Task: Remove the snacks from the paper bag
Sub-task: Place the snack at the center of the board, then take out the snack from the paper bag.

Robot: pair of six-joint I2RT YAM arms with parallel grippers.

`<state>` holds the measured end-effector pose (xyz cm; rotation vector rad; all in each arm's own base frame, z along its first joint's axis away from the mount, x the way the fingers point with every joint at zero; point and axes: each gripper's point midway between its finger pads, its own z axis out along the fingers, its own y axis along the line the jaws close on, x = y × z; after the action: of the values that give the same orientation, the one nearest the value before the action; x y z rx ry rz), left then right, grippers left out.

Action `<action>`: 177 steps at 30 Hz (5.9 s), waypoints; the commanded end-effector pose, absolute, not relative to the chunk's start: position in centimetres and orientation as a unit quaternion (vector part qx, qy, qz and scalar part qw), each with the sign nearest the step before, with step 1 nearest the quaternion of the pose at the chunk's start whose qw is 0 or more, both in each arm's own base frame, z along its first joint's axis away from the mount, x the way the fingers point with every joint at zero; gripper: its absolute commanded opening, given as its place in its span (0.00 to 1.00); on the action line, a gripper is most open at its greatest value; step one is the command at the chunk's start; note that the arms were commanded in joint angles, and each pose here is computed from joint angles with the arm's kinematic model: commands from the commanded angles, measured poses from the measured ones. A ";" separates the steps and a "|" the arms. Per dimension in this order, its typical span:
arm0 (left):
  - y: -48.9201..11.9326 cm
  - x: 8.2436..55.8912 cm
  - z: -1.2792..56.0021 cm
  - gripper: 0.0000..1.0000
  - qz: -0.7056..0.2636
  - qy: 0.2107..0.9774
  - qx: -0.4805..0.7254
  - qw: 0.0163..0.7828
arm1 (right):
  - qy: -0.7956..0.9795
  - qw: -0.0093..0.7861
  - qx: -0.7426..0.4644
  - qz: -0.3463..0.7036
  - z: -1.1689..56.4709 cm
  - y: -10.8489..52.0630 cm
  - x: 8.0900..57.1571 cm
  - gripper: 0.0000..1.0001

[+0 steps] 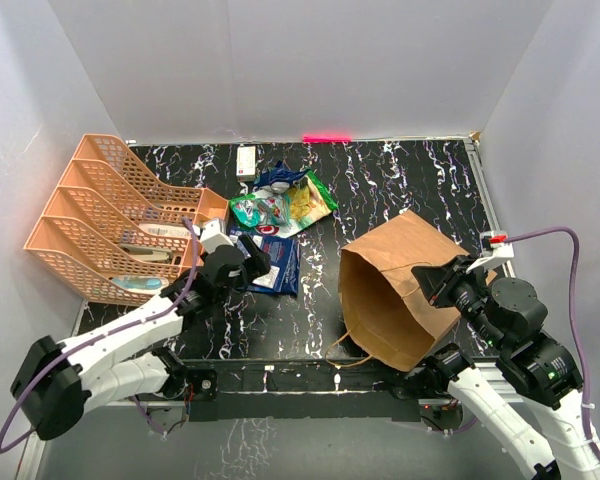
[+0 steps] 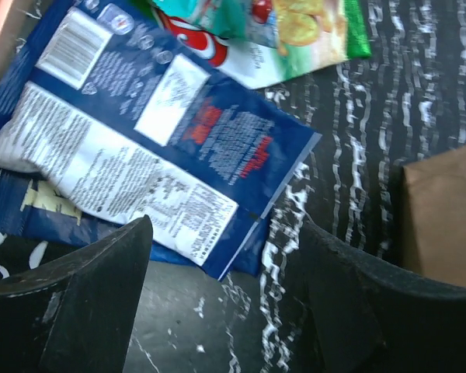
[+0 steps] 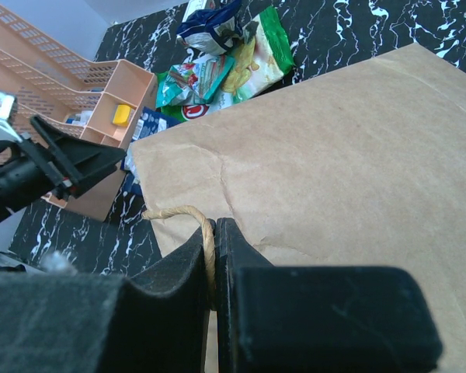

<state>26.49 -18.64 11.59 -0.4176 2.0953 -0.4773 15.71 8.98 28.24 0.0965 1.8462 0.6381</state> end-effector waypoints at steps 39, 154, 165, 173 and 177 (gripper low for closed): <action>-32.2 10.6 29.8 0.98 -0.667 0.617 0.258 0.329 | 0.788 0.546 0.166 0.233 28.6 3.0 10.8 0.08; -55.4 26.0 9.6 0.27 -0.181 0.684 0.348 0.615 | 0.724 0.571 -0.031 0.386 35.7 13.6 15.3 0.08; -50.3 19.6 12.7 0.08 -0.291 0.744 0.345 0.494 | 0.727 0.592 -0.010 0.348 34.8 11.7 15.5 0.08; -46.8 14.0 14.3 0.07 -0.372 0.758 0.359 0.396 | 0.728 0.593 0.001 0.344 34.2 11.5 15.7 0.08; -44.9 11.4 16.5 0.07 -0.418 0.747 0.364 0.368 | 0.729 0.595 0.006 0.337 34.0 11.2 15.8 0.08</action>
<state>14.37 -46.03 12.18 0.9404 1.9369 -0.8582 15.55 11.67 33.14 -0.0055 1.7407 0.7997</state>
